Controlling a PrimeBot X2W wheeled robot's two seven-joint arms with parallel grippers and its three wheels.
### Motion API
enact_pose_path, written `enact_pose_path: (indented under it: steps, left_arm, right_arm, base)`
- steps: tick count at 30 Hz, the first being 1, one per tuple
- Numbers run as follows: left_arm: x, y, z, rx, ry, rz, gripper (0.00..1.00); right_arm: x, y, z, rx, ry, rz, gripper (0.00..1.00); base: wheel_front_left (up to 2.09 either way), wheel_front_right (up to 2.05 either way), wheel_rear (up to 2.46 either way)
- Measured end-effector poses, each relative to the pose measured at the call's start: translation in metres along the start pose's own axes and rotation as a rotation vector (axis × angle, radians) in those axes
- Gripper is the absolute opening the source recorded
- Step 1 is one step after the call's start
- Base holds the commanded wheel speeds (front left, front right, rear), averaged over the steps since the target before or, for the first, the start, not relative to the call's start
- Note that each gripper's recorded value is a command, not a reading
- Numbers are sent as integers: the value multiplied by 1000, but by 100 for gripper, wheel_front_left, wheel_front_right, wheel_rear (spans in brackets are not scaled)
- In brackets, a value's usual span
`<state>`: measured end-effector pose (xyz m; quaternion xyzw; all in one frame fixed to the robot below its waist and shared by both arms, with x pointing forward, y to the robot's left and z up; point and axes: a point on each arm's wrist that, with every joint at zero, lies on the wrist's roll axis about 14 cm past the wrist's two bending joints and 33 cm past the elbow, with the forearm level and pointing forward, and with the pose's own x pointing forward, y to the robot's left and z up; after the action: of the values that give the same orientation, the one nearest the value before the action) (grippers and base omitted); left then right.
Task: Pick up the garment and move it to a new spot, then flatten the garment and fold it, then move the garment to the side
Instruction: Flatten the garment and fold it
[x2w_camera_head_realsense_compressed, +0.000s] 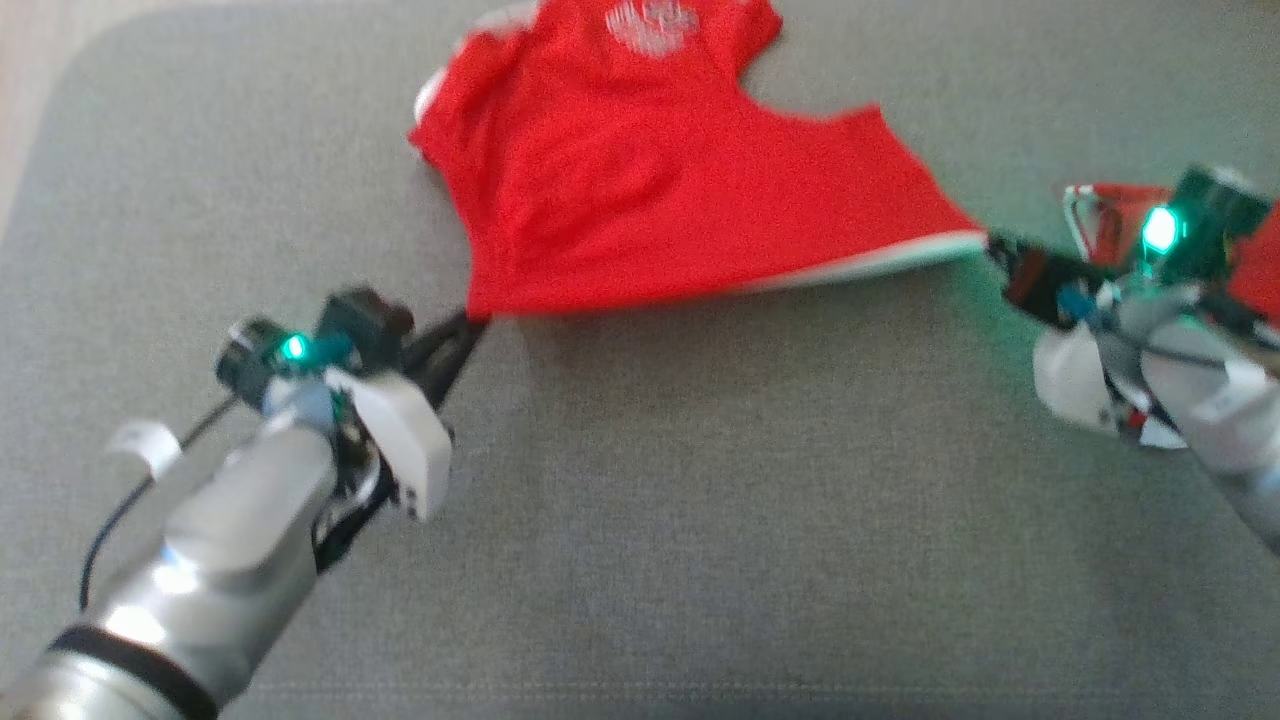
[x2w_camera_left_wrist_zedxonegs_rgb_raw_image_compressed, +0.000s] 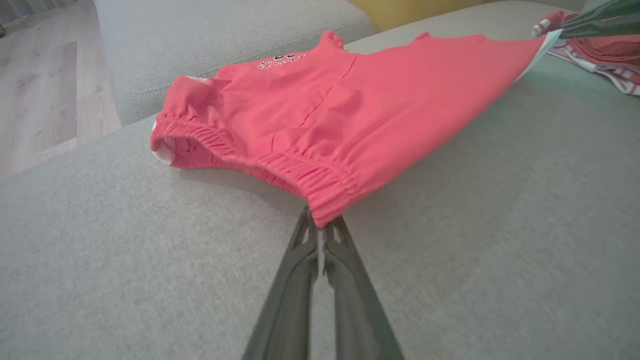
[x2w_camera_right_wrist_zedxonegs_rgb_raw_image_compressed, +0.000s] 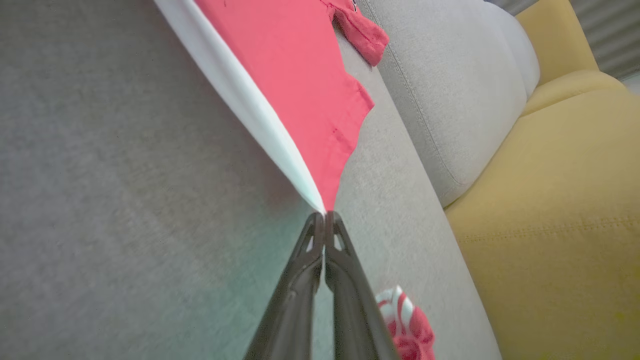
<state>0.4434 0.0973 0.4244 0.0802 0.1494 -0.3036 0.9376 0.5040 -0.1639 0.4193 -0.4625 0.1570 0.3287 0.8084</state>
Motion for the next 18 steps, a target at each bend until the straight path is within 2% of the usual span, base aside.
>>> enact_pose_path:
  steps: [9, 15, 18]
  left_arm:
    - [-34, -34, -2, 39, 14, -70, 0]
    - [-57, -64, -14, 9, 55, -127, 0]
    - [-68, -84, -17, -17, 70, -162, 0]
  right_arm:
    - [-51, 22, -13, 51, 44, 49, 0]
    - [-93, 63, -25, 74, 111, 132, 0]
    - [-118, 71, -29, 88, 146, 150, 0]
  base:
    - [0, 0, 0]
    - [0, 0, 0]
    - [0, 0, 0]
